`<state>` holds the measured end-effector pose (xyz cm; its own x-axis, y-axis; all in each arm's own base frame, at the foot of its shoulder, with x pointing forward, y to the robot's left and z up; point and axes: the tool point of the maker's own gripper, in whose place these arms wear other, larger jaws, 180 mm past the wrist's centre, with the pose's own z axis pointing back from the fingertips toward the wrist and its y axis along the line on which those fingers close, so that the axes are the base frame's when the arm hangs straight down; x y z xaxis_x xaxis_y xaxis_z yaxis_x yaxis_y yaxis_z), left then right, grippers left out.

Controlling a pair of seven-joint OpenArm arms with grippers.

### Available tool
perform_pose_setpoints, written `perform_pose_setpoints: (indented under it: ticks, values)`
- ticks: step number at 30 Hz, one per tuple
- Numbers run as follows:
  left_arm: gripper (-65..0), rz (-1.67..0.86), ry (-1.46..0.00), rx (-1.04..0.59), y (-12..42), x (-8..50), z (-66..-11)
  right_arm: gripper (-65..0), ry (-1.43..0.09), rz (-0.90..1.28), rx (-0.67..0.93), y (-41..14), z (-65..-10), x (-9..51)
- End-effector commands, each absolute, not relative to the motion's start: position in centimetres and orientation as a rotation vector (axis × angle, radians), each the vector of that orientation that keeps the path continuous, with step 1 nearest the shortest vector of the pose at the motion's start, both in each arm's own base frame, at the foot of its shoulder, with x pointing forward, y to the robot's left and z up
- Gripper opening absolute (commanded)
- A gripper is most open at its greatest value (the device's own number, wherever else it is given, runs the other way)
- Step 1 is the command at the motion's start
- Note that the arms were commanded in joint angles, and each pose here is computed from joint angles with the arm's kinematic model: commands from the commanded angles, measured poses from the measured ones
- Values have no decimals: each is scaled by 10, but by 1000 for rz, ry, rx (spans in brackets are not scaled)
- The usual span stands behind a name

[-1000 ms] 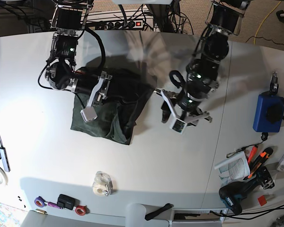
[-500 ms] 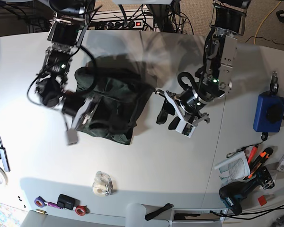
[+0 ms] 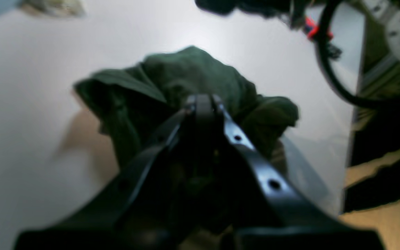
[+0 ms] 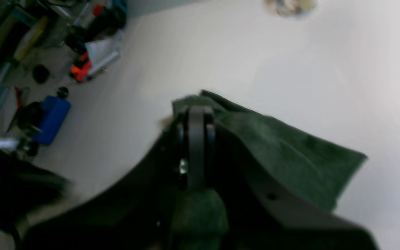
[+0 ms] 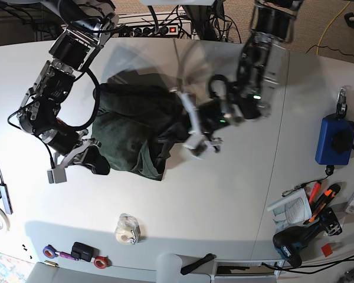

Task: Layout the t-shirt on the table in an organized manner, then fold the t-shirt properly
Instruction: 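Grasp the bundle edges with both grippers and lift them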

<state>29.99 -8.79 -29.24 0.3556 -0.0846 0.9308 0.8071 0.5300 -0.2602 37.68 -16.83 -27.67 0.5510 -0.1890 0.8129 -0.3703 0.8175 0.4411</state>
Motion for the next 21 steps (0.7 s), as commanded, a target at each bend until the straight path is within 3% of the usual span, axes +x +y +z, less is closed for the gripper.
perform_pose_setpoints:
  ticks: [1, 11, 21]
  values:
    - [-650, -693, -1109, -851, -100, 303, -274, -650, -1089, 135, 636, -170, -253, 386]
    - [-650, -816, -1086, -571, -137, 302, -293, -650, -992, 218, 535, -156, -279, 386]
    - [-650, -802, -992, -484, -127, 302, -322, -650, -862, 428, 500, -87, -304, 381]
